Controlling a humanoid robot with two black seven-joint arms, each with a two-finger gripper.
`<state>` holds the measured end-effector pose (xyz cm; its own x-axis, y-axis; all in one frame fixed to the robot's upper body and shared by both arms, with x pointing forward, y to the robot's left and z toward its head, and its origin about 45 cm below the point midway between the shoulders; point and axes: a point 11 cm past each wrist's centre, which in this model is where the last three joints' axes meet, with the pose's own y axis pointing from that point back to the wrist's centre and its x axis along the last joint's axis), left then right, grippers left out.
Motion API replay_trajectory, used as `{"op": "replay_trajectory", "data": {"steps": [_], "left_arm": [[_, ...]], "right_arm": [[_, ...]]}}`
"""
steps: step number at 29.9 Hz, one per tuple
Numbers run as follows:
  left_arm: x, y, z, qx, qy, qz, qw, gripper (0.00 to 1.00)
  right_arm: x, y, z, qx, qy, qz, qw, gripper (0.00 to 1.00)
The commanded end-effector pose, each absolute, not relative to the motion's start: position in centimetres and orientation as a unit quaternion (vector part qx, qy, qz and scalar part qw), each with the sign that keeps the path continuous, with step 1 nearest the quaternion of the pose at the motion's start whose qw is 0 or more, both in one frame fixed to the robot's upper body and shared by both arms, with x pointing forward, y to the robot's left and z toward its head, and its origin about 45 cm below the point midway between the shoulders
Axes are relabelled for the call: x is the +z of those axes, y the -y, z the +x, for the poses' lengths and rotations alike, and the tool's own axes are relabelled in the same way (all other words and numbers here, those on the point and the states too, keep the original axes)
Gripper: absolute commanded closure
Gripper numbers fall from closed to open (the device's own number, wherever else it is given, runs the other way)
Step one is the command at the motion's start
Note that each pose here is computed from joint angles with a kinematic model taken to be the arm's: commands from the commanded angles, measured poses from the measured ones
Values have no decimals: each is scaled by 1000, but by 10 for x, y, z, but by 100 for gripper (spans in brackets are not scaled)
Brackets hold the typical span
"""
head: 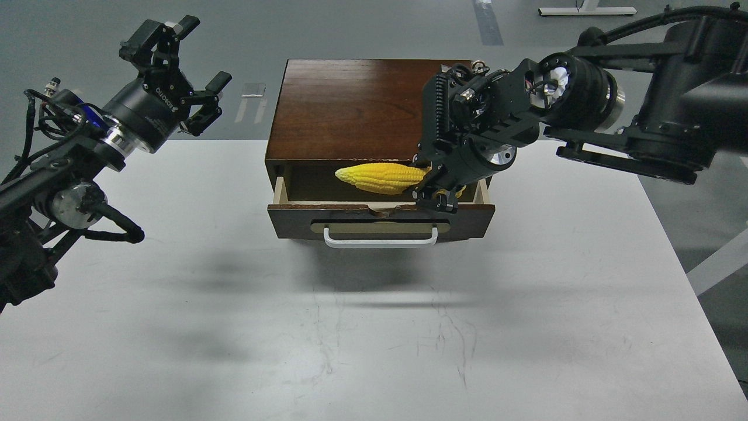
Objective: Put corn in drawer with both arms
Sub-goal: 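Lower the corn into the drawer and open the right gripper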
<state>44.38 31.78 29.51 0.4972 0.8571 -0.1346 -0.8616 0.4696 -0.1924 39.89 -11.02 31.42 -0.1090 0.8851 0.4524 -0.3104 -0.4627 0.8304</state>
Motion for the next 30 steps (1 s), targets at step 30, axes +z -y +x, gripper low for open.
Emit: {"op": "replay_trajectory", "data": {"steps": [30], "left_arm": [[295, -317, 443, 494, -12, -120, 861, 1]], "right_arm": [[316, 111, 400, 689, -280, 508, 435, 57]]}}
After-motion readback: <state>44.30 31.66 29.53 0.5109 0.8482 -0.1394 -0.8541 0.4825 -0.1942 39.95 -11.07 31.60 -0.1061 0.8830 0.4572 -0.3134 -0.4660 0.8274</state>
